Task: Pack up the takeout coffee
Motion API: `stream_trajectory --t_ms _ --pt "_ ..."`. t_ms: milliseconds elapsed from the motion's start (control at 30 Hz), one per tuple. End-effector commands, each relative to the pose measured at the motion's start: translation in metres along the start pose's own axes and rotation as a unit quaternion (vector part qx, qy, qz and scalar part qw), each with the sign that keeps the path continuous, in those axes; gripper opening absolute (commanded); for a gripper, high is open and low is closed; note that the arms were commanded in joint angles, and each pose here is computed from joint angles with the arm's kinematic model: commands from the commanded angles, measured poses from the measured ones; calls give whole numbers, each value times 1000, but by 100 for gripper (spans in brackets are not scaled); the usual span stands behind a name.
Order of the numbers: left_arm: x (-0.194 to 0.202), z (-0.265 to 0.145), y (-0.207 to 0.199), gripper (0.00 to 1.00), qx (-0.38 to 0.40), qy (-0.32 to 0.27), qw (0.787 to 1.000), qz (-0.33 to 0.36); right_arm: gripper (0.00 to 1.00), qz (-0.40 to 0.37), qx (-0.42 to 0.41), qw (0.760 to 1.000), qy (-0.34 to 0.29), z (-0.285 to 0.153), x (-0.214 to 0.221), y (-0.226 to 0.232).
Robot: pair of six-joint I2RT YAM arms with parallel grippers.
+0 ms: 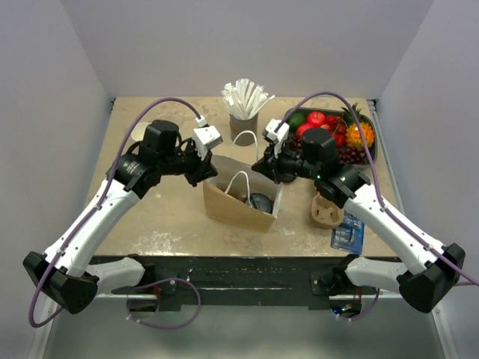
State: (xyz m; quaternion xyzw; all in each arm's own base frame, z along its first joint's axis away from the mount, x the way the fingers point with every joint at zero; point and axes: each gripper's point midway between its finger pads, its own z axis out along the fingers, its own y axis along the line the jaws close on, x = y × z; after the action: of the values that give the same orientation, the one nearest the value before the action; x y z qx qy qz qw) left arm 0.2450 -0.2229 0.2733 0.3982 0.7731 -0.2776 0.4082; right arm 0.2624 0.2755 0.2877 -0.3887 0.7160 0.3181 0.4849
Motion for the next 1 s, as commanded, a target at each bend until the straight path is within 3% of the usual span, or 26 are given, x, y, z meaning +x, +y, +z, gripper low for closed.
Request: stream_trajectory --t_ms 0,233,600,767,967 --pt "-36 -20 -9 0 12 -69 995 73 0 -65 13 996 -65 -21 -26 15" --pt "-46 -34 -4 0 -21 -91 987 128 0 -100 20 993 -67 -39 2 24" --pt "-48 -37 -42 0 1 -122 965 232 0 -151 -13 984 -98 -53 -17 52" --pt "-44 -32 -42 0 4 -118 963 242 0 -158 -21 982 -98 -50 -17 57" --pt "-37 -26 -47 0 22 -99 974 203 0 -130 -7 988 -87 -43 -20 50"
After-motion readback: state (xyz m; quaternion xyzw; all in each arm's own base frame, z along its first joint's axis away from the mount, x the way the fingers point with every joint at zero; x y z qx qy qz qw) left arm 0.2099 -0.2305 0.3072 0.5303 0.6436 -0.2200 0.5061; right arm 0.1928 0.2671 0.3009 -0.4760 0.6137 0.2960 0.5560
